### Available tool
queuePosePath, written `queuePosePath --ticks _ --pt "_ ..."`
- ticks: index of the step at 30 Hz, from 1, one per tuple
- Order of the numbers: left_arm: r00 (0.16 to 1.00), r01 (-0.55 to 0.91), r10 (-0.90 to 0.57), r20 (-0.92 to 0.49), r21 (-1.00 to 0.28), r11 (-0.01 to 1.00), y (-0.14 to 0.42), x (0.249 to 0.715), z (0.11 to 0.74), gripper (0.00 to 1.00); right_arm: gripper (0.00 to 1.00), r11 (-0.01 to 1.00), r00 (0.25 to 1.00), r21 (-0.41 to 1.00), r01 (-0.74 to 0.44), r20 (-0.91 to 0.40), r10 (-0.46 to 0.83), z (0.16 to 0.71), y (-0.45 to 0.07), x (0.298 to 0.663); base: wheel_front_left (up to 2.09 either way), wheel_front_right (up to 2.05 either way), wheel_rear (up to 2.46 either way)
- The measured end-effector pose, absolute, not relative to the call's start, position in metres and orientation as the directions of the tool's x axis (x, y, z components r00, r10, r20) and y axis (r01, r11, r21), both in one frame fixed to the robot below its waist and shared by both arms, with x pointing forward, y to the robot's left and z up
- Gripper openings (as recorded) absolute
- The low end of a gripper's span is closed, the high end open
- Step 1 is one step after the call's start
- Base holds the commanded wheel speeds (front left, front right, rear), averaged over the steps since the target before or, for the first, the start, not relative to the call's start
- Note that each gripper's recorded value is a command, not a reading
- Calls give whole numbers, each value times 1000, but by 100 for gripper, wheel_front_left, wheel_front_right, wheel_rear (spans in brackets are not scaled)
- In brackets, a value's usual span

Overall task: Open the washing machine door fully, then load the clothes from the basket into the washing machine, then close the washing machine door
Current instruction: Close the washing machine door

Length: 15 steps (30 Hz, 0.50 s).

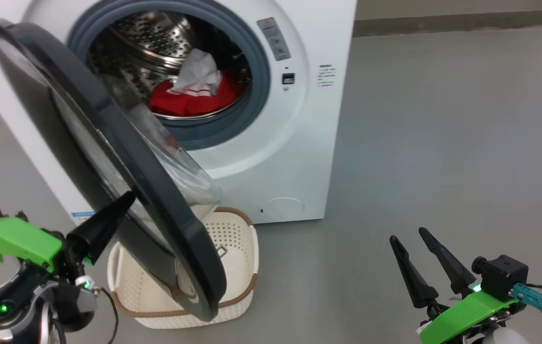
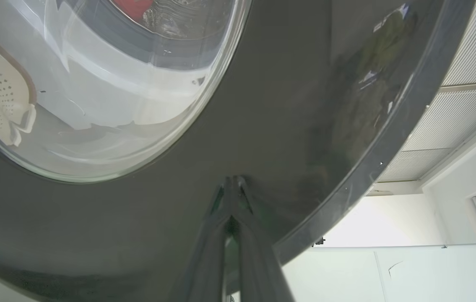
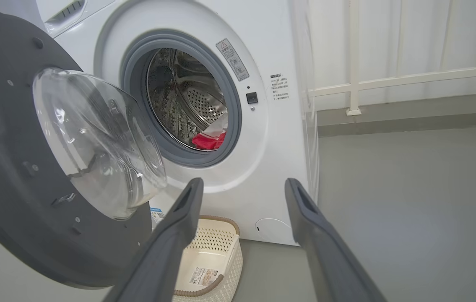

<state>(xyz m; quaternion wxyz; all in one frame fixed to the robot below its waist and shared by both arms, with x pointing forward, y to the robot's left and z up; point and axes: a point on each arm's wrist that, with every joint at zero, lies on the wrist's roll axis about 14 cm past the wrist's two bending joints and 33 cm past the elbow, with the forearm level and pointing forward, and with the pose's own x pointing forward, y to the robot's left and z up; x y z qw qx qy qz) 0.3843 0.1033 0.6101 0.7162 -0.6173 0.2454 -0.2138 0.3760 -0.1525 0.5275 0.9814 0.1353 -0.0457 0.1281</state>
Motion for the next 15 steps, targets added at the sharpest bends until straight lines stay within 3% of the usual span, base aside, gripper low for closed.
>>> queuePosePath --ticks 15 --pt "737 72 -674 -40 -988 138 52 422 618 0 100 960 987 246 -137 110 113 524 -198 359 0 0 0"
